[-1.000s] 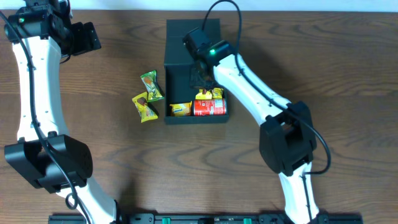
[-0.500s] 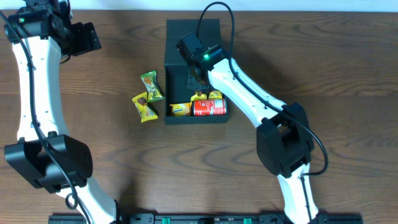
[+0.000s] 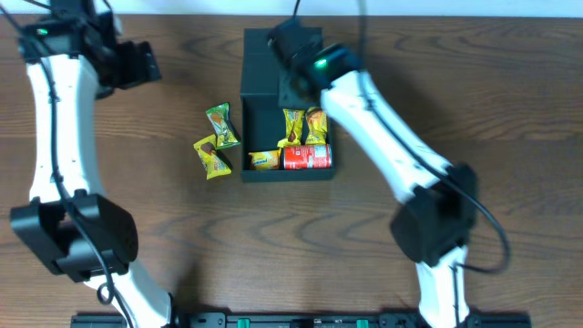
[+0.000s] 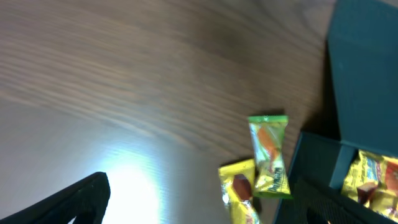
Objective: Pack container
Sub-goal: 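Open the right gripper and retract it to the back right, then move the left gripper to the green-topped packet left of box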
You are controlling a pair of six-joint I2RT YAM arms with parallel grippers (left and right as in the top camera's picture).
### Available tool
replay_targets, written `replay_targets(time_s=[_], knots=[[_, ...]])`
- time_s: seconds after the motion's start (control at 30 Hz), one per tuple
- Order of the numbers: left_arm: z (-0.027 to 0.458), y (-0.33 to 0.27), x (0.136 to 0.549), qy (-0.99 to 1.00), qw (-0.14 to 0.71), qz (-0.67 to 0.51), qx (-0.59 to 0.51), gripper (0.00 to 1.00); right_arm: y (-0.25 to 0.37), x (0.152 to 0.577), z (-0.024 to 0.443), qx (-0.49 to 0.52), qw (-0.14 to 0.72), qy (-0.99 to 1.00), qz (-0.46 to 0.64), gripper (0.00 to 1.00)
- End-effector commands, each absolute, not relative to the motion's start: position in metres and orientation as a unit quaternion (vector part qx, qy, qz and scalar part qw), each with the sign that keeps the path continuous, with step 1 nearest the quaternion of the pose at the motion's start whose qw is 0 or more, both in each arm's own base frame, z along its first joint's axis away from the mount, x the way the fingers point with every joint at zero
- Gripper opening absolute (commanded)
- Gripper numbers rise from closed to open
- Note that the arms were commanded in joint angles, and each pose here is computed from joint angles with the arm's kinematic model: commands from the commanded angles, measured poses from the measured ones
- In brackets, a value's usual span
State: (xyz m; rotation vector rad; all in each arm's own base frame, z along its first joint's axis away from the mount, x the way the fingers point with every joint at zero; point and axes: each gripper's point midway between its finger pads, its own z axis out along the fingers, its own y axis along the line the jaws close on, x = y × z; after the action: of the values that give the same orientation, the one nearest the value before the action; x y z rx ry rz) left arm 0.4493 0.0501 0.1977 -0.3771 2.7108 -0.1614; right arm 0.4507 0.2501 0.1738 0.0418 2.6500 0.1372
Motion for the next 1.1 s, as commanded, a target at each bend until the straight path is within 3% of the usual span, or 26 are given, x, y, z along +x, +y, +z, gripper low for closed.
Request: replay_targets(time_s=[0.0,0.1,0.27,0.43,0.5,0.57,0.87,1.07], knots=[[0.155,0.004,0.443,0.979,0.152,-0.095,-0.097,0.96,0.191,0.463,0.281,0.052,0.359,0.931,0.04,0.52],[0.134,-0.026,0.449,0.979,0.158,-0.102,-0.074,0.95,0.145,0.463,0.307,0.092,0.376,0.921,0.034,0.52],[0.107,-0.068,0.465,0.973,0.187,-0.121,-0.066,0.96,0.089,0.459,0.304,0.14,0.353,0.925,0.005,0.48],[0.06,-0.084,0.457,0.979,0.135,-0.12,-0.088,1.0,0.074,0.452,0.297,0.152,0.332,0.931,-0.01,0.45],[0.043,-0.083,0.454,0.982,0.114,-0.117,-0.098,0.91,0.074,0.451,0.296,0.152,0.329,0.932,-0.011,0.45],[0.038,-0.083,0.453,0.982,0.108,-0.116,-0.1,0.89,0.074,0.451,0.296,0.151,0.329,0.932,-0.011,0.45],[0.095,-0.082,0.463,0.97,0.176,-0.129,-0.107,0.89,0.073,0.451,0.296,0.153,0.331,0.931,-0.015,0.46],[0.133,-0.054,0.459,0.964,0.224,-0.064,-0.132,0.89,0.073,0.451,0.296,0.153,0.331,0.931,-0.015,0.46]])
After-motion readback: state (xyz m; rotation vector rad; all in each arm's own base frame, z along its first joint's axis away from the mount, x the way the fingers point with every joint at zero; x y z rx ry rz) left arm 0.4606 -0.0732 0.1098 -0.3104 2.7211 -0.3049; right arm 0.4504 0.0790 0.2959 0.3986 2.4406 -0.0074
